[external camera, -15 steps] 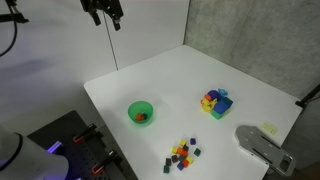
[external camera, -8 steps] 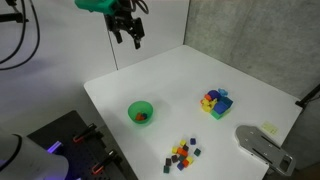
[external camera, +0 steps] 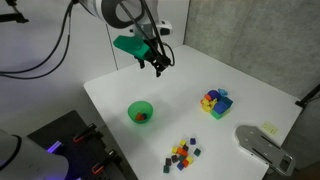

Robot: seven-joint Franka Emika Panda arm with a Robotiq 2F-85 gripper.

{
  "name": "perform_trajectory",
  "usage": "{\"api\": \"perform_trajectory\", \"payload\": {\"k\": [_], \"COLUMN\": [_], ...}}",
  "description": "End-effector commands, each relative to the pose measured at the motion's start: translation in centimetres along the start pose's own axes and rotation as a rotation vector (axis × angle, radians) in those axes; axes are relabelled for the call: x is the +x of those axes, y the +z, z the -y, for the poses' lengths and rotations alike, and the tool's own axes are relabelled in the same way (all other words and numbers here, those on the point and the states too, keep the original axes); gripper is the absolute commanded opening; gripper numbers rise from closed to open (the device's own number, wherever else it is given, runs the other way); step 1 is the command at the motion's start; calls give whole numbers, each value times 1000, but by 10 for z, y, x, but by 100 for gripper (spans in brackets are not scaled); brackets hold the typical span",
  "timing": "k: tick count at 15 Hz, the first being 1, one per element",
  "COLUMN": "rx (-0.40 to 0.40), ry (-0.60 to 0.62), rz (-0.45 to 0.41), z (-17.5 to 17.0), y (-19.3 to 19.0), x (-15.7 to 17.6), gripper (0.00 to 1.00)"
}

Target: Put one purple block inside the green bowl

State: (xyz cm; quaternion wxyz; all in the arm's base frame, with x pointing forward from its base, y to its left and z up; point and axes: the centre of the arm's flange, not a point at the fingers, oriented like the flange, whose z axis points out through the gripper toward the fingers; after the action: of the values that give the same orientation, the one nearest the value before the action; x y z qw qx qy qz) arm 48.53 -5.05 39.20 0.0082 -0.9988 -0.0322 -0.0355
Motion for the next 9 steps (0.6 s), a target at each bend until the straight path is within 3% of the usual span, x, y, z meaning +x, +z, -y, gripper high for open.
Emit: {"api": "perform_trajectory", "payload": {"k": [1, 9], "rx": [7, -25], "ry": [3, 124], "rz": [5, 123], "z": [-26, -92], "y": [45, 150], "x": [10, -23], "gripper": [100, 100]}}
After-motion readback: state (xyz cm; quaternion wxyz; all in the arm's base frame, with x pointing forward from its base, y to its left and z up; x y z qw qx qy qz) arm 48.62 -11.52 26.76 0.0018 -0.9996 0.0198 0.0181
